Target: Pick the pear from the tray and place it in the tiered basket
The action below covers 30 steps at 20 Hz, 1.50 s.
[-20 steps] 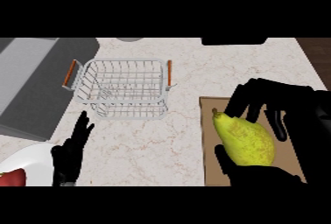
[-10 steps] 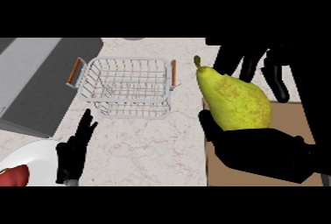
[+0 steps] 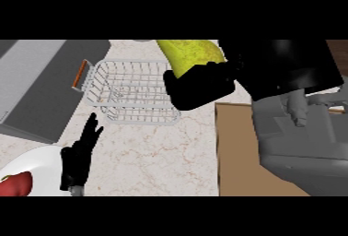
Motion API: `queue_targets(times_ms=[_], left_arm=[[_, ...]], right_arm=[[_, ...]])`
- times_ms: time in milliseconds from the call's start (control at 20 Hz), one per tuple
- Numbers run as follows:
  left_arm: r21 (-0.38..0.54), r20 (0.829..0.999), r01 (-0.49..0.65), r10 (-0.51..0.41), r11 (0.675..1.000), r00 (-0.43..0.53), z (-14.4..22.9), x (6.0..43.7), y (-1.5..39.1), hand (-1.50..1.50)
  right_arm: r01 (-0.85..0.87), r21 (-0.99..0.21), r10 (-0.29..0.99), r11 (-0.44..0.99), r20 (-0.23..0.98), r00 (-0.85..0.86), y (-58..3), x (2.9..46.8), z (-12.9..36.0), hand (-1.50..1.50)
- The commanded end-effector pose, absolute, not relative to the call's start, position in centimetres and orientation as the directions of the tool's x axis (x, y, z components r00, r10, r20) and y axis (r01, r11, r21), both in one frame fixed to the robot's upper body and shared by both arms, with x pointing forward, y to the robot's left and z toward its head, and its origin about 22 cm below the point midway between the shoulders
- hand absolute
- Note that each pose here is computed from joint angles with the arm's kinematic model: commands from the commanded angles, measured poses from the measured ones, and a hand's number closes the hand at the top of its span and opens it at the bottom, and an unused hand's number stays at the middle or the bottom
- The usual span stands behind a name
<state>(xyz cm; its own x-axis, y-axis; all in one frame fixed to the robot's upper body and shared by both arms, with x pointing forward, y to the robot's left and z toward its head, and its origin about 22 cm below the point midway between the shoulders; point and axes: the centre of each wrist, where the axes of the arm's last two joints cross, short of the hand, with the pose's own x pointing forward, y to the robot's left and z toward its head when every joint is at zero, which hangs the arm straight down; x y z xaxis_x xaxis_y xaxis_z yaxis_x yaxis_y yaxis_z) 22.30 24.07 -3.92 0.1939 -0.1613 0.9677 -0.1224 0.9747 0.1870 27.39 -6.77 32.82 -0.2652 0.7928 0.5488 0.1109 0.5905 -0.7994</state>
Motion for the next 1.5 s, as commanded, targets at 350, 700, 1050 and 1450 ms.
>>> queue_targets(times_ms=[350,700,1050,1450], left_arm=[[0.199,0.949,-0.132,-0.158,0.971,0.273,-6.5,22.6,26.2,0.00],[0.197,0.952,-0.104,-0.164,0.975,0.259,-5.7,21.9,24.4,0.00],[0.207,0.951,-0.093,-0.178,0.974,0.254,-5.8,20.8,22.5,0.00],[0.196,0.954,-0.100,-0.166,0.975,0.249,-5.1,22.9,23.7,0.00]], right_arm=[[0.023,-0.861,0.846,0.509,0.494,-0.200,-0.6,31.8,28.8,1.50],[0.030,-0.864,0.861,0.502,0.496,-0.117,1.4,34.7,24.5,1.50],[-0.066,-0.677,0.678,0.733,0.735,-0.009,-0.5,36.7,20.8,-1.50],[-0.058,-0.402,0.400,0.914,0.915,-0.054,-1.0,37.3,20.7,-1.50]])
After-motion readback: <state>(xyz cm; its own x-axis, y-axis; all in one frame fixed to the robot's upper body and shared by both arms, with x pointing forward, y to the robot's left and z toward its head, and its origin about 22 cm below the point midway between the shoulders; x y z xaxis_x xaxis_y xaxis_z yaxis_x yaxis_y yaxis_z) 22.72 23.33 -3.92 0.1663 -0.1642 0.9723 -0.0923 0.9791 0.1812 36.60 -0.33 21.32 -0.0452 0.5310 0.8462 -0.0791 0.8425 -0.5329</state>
